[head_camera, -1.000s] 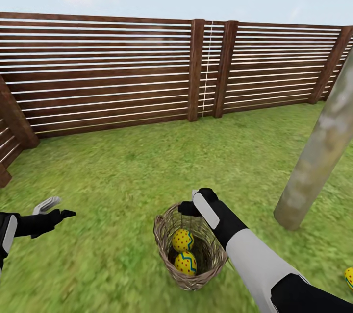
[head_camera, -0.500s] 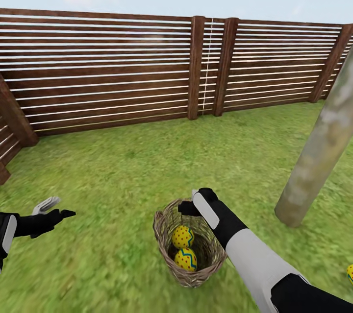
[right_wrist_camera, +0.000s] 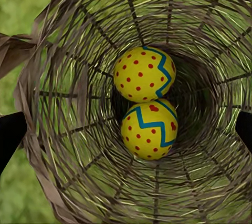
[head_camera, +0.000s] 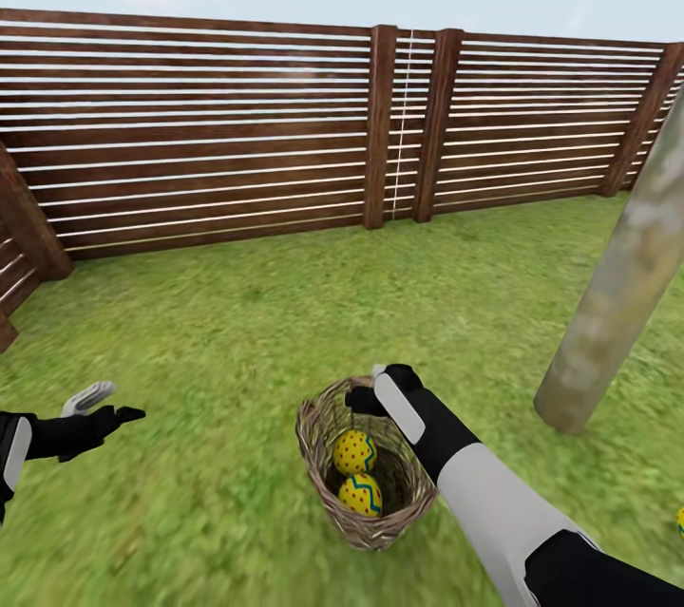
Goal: Take the three Easter eggs out of the wicker basket on the lawn in the garden, then place them on the lawn next to a single tree (choose any tree) so that all three eggs are next to the same tree and none are left in the basket.
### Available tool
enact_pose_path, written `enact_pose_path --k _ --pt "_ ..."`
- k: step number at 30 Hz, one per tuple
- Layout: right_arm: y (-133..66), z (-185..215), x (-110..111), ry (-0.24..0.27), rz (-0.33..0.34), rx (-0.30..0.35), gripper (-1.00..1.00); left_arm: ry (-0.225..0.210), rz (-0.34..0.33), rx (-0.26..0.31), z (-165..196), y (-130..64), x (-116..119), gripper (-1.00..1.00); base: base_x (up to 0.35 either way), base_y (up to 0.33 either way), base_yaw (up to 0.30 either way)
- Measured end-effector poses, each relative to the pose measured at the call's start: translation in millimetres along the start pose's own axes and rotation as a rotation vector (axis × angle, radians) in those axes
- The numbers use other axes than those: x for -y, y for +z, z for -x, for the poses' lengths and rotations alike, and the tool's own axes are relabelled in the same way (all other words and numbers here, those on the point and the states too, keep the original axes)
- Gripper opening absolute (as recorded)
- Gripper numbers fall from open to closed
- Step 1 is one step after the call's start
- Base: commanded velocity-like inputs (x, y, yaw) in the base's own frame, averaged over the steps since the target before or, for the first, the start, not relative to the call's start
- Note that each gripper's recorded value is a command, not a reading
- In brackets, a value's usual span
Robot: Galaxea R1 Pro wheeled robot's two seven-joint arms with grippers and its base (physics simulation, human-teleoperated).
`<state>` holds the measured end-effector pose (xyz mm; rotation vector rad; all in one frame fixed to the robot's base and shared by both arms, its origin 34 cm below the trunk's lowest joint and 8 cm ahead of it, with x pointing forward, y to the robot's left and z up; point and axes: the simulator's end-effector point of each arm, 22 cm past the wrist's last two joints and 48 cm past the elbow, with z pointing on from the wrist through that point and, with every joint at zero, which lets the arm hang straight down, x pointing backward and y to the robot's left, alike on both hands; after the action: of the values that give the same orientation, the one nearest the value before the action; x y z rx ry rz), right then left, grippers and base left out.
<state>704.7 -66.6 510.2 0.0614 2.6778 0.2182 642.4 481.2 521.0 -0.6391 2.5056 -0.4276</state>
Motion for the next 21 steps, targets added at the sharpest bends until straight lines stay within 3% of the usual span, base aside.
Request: enact_pose_path --k 8,13,21 --pt "12.5 -7 4 0.006 0.0 0.009 1.0 -0.008 -0.003 -0.003 -11 9.8 -10 1.0 0.0 0.0 0.0" --pt "-1.3 27 -3 0.021 0.02 0.088 1.0 -0.034 -0.057 -0.014 -14 12.2 7 1.0 0.0 0.0 0.0" --pt "-27.8 75 -24 0.03 0.082 0.2 1.0 -0.078 -0.122 0.015 -4 8.6 24 1.0 0.0 0.0 0.0"
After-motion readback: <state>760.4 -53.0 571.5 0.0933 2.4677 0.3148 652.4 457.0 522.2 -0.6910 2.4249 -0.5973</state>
